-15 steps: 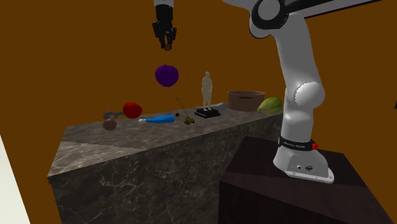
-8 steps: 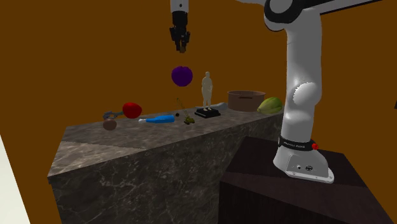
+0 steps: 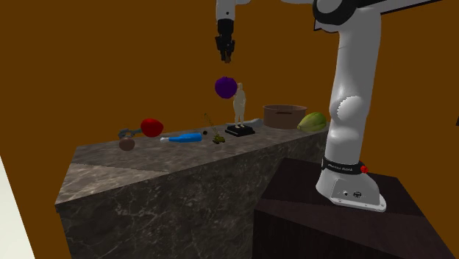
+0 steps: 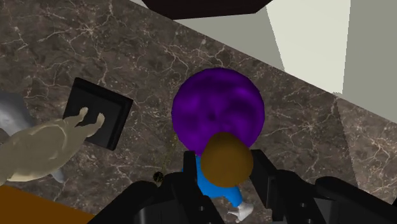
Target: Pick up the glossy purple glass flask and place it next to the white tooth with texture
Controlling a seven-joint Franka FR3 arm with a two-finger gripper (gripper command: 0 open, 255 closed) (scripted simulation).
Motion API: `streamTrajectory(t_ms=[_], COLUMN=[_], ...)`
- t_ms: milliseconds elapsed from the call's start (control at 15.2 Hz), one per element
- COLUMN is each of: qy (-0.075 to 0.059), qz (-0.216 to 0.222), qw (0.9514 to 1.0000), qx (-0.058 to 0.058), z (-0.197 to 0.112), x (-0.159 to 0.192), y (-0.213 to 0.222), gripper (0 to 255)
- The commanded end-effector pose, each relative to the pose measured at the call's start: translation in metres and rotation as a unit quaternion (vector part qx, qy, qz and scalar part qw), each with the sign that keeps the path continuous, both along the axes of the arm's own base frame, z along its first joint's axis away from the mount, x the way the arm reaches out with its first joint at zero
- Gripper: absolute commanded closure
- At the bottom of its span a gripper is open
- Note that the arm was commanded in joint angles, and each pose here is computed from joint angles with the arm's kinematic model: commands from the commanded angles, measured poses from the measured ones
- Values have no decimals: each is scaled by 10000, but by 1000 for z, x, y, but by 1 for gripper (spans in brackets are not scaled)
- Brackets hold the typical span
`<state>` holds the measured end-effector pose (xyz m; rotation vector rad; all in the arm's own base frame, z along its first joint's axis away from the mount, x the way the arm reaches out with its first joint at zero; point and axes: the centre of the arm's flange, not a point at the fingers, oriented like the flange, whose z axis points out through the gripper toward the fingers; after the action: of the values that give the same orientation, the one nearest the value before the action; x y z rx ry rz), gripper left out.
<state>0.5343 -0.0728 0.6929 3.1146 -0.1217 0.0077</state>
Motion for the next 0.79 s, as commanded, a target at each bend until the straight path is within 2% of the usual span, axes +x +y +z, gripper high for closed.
streamTrajectory(t_ms=[0,726], qy=[-5,-5], qz=[9,9], qw=[10000,10000], qx=[2,2], z=[1,2], x=[-8,-49], y=[-26,-166], gripper=[255,255])
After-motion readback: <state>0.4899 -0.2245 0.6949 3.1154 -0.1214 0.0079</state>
